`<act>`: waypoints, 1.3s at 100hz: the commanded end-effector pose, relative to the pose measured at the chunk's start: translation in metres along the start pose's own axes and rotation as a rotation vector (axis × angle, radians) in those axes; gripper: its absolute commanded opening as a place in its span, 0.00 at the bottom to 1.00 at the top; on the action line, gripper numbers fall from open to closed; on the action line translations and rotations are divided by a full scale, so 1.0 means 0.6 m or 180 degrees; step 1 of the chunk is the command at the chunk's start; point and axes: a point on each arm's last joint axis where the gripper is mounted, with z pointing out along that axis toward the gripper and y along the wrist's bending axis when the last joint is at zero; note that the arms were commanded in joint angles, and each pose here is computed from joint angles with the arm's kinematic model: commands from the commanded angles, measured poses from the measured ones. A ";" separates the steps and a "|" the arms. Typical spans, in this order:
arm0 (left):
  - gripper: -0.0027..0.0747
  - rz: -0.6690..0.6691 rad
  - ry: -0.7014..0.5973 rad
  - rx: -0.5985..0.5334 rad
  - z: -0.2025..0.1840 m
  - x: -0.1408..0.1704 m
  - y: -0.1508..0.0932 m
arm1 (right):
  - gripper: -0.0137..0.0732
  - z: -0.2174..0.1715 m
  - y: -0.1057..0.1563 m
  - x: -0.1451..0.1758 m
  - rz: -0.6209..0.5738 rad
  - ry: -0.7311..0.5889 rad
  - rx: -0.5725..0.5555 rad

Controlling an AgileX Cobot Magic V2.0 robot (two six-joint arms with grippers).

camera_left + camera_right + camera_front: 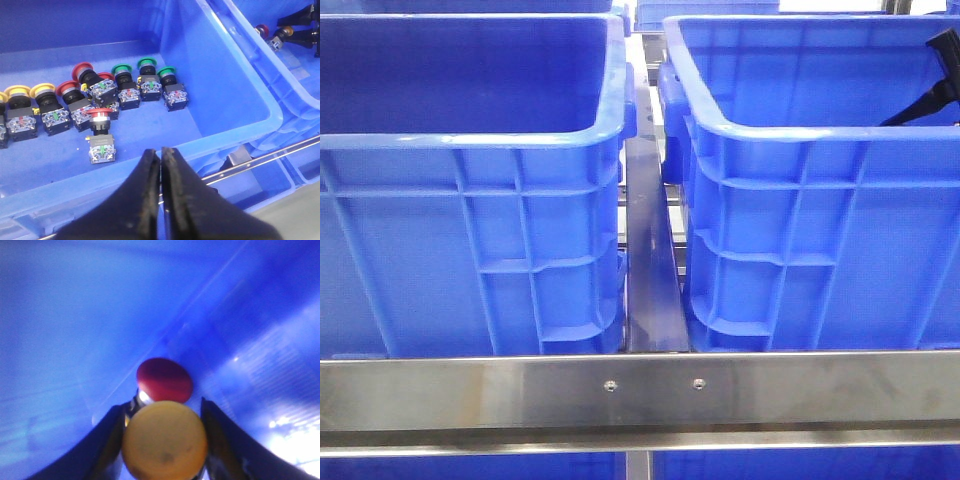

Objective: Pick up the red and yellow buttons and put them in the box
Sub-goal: 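Lower the yellow button into the crate beside the red button, then open the right gripper and lift it out of the crate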

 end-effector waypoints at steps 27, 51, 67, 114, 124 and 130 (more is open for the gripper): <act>0.01 0.0021 -0.0271 0.0127 -0.006 -0.021 -0.007 | 0.65 -0.024 0.045 -0.017 0.0073 -0.0211 -0.0319; 0.01 0.0021 -0.0271 0.0127 -0.006 -0.021 -0.007 | 0.90 -0.025 0.046 -0.020 0.0132 -0.0253 -0.0355; 0.01 0.0021 -0.0271 0.0127 -0.006 -0.021 -0.007 | 0.90 -0.030 0.041 -0.026 0.0148 -0.0293 -0.0341; 0.01 0.0021 -0.0271 0.0127 -0.006 -0.021 -0.007 | 0.90 -0.100 0.119 -0.014 -0.0596 -0.0379 -0.0342; 0.01 0.0021 -0.0271 0.0127 -0.006 -0.021 -0.007 | 0.90 -0.125 0.158 0.002 -0.0913 -0.0454 -0.0367; 0.01 0.0021 -0.0271 0.0127 -0.006 -0.021 -0.007 | 0.90 -0.136 0.179 0.016 -0.1083 -0.0495 -0.0393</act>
